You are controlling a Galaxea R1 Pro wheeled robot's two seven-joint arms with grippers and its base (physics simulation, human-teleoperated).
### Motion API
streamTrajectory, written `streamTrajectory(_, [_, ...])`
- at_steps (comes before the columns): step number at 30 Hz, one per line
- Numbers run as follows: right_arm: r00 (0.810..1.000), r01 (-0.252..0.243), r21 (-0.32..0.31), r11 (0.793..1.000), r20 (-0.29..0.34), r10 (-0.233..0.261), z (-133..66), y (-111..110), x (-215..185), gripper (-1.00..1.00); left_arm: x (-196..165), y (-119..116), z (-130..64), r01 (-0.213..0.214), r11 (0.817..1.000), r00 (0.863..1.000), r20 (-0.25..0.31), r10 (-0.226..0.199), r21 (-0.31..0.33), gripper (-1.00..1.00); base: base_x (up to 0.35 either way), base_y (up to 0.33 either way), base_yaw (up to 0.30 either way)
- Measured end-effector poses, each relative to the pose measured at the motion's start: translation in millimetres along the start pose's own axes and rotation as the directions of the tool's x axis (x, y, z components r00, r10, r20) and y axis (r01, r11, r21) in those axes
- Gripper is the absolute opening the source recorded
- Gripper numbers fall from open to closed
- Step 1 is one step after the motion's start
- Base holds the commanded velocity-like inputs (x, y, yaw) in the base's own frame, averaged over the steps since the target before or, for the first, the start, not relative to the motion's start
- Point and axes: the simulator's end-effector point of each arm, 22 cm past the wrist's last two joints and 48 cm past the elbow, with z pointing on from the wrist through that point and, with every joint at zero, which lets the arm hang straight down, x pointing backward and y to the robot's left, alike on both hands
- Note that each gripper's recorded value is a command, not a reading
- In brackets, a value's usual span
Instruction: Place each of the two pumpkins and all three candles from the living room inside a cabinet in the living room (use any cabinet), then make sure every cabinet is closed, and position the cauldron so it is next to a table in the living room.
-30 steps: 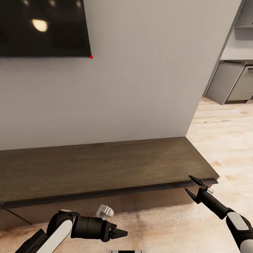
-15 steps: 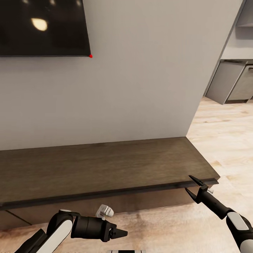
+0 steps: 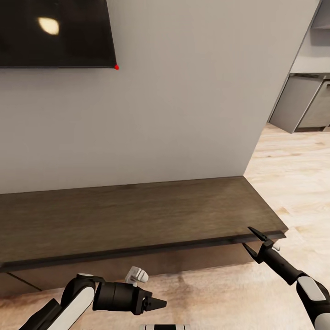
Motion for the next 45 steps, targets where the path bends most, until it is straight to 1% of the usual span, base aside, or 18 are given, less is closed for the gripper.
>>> streamTrajectory(5, [1.000,0.002,0.001,1.000,-0.001,-0.002,-0.5,0,-1,1.00,0,0,0.0,0.000,1.000,1.000,0.001,0.000,0.000,1.00,0.000,0.000,0.000])
streamTrajectory(10, [1.000,-0.005,0.019,1.000,-0.001,0.005,0.1,-11,-1,1.00,3,6,3.7,0.017,1.000,1.000,-0.009,-0.017,0.002,1.00,0.000,0.000,0.000])
streamTrajectory(12, [1.000,-0.005,0.011,1.000,-0.001,0.005,0.2,-10,-1,1.00,3,5,3.9,0.016,1.000,1.000,-0.007,-0.016,0.003,1.00,0.000,0.000,0.000])
streamTrajectory(16, [1.000,-0.002,-0.035,0.999,-0.001,0.001,0.0,1,-1,1.00,3,5,4.0,0.015,1.000,1.000,-0.006,-0.015,0.003,1.00,0.000,0.000,0.000])
streamTrajectory(18, [1.000,0.000,-0.046,0.999,-0.001,0.000,-0.3,3,-1,1.00,3,5,4.0,0.015,1.000,1.000,-0.006,-0.015,0.003,1.00,0.000,0.000,0.000])
streamTrajectory(25, [1.000,0.003,-0.071,0.997,0.000,-0.003,-1.1,8,-1,1.00,3,5,4.0,0.015,1.000,1.000,-0.006,-0.015,0.003,1.00,0.000,0.000,0.000])
streamTrajectory(28, [1.000,0.023,-0.077,0.997,-0.003,-0.024,-1.5,9,0,1.00,3,6,4.1,0.015,1.000,1.000,-0.006,-0.015,0.003,1.00,0.000,0.000,0.000])
streamTrajectory(31, [1.000,0.005,-0.091,0.996,-0.001,-0.005,-2.6,8,-2,1.00,7,8,7.5,0.024,1.000,1.000,-0.018,-0.024,0.006,1.00,0.000,0.000,0.000])
streamTrajectory(45, [1.000,0.013,-0.090,0.996,-0.001,-0.013,-3.5,8,-3,1.00,12,8,10.2,0.011,1.000,0.999,-0.032,-0.011,-0.001,1.00,0.000,0.000,0.000])
